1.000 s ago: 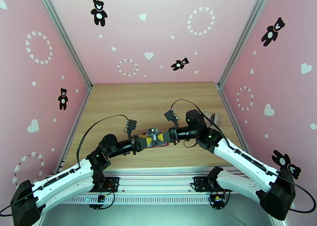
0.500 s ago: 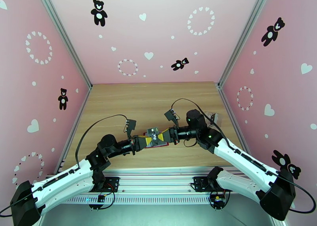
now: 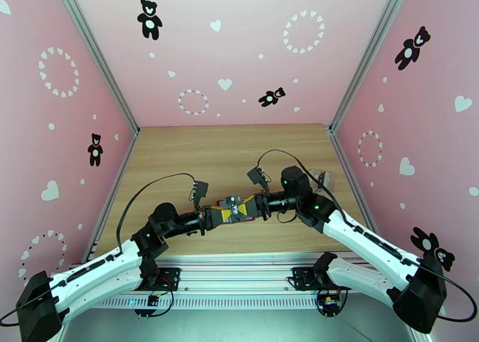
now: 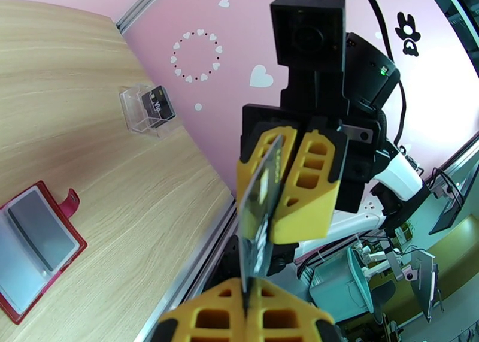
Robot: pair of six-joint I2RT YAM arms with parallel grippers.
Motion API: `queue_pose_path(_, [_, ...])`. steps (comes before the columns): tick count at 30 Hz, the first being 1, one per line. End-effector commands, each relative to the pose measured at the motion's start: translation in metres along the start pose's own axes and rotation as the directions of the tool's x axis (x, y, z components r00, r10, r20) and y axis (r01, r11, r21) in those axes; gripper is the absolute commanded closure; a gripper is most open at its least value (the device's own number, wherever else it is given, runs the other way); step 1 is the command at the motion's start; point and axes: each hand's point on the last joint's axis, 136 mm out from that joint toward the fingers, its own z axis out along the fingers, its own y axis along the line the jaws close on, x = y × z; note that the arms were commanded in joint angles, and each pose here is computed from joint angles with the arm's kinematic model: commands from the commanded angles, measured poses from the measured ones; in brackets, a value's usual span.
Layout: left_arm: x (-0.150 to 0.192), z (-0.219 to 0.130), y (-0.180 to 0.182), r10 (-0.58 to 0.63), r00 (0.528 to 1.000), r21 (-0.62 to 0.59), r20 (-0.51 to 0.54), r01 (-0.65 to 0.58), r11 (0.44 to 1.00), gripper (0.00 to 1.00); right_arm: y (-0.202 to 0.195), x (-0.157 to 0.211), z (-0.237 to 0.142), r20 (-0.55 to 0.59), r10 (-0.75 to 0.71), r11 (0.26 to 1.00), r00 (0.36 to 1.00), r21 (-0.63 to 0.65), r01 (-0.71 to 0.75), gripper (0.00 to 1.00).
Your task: Put the credit cards into the card holder
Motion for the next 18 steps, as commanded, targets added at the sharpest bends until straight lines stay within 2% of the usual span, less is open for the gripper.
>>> queue_pose_path(1, [0.005, 0.001, 0.007, -0.027, 0.999, -0.044, -0.022, 0.026, 0.999, 0.82, 0.014, 0.000, -0.001, 0.006, -0.050, 0.998, 0.999, -0.040, 0.051, 1.00])
queue_pose_path(2, [0.004, 0.000, 0.012, -0.028, 1.000, -0.073, -0.014, 0.027, 0.997, 0.67, 0.009, 0.001, -0.001, 0.003, -0.040, 0.999, 0.999, -0.013, 0.040, 1.00])
queue_pose_path(3, [0.002, -0.003, 0.018, -0.028, 1.000, -0.119, -0.002, 0.028, 0.993, 0.58, 0.002, 0.002, -0.001, 0.000, -0.025, 0.999, 1.000, 0.020, 0.025, 1.00])
queue_pose_path(5, [-0.001, -0.012, 0.044, -0.041, 0.999, -0.278, 0.031, 0.048, 0.959, 0.50, -0.017, 0.004, 0.000, -0.008, 0.030, 0.995, 1.000, 0.095, -0.029, 1.00])
queue_pose_path(8, [0.000, -0.038, 0.100, -0.087, 0.994, -0.577, 0.073, 0.113, 0.809, 0.49, -0.071, 0.011, -0.002, -0.001, 0.183, 0.936, 0.983, 0.305, -0.174, 1.00])
queue_pose_path(9, [0.003, -0.041, 0.111, -0.108, 0.991, -0.612, 0.074, 0.131, 0.780, 0.49, -0.090, 0.016, -0.002, -0.006, 0.240, 0.902, 0.971, 0.371, -0.221, 1.00])
queue_pose_path(12, [0.012, -0.029, 0.122, -0.168, 0.984, -0.572, 0.065, 0.175, 0.802, 0.49, -0.129, 0.027, 0.007, -0.008, 0.359, 0.834, 0.933, 0.452, -0.316, 1.00])
queue_pose_path(16, [0.023, -0.022, 0.145, -0.197, 0.980, -0.615, 0.040, 0.179, 0.768, 0.51, -0.156, 0.039, 0.021, -0.006, 0.438, 0.795, 0.899, 0.469, -0.385, 1.00])
queue_pose_path(18, [0.029, -0.017, 0.157, -0.221, 0.975, -0.638, 0.025, 0.186, 0.747, 0.56, -0.168, 0.043, 0.025, -0.005, 0.460, 0.778, 0.888, 0.486, -0.399, 1.00])
